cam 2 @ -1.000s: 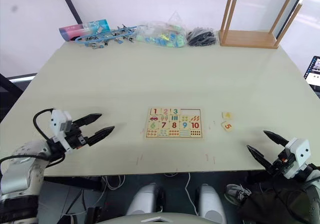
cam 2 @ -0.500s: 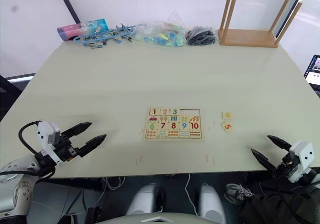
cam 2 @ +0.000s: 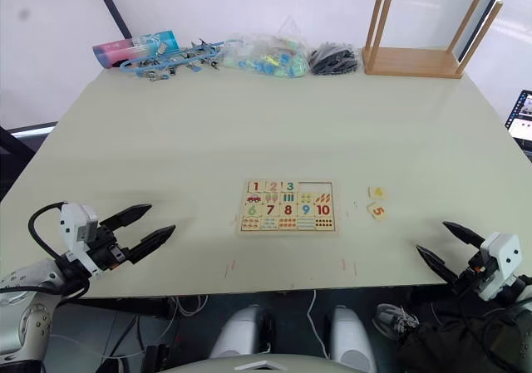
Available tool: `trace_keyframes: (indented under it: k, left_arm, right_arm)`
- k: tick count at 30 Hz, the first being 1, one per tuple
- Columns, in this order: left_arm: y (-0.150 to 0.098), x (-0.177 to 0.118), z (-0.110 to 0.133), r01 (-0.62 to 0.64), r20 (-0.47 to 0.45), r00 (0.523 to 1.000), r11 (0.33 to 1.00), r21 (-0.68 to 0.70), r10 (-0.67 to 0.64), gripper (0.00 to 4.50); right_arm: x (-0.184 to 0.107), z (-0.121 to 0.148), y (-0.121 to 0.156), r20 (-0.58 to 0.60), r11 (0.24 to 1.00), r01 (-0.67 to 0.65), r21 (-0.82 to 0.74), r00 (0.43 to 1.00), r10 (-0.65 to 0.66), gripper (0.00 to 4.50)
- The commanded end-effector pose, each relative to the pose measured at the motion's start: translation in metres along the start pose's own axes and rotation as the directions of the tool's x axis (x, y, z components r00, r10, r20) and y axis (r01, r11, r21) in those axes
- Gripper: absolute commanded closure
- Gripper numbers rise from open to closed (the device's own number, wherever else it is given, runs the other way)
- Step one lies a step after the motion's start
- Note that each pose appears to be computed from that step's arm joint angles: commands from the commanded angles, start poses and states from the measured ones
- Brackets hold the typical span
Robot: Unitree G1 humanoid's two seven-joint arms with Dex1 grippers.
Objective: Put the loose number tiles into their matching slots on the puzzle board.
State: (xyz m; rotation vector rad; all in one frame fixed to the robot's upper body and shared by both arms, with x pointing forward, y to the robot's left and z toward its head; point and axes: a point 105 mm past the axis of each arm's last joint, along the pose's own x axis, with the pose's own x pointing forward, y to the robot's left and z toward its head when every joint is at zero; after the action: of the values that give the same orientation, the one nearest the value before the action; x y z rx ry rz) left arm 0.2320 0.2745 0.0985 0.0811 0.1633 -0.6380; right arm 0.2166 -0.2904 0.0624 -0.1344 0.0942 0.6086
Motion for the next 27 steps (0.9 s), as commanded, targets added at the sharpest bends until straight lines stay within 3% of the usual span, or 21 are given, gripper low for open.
trace_keyframes:
  k: [1, 27]
  left_arm:
    - [0.001, -0.004, 0.008, 0.003, 0.025, 1.000, 1.000, 0.027, -0.003, 0.03]
    - [-0.001, -0.004, 0.002, 0.045, 0.027, 0.999, 0.998, 0.038, -0.046, 0.03]
  right_arm:
    - [-0.004, 0.008, -0.006, 0.014, 0.999, 0.006, -0.041, 1.000, -0.006, 0.00]
    - [0.007, 0.014, -0.009, 0.023, 0.998, -0.040, -0.049, 0.999, 0.042, 0.00]
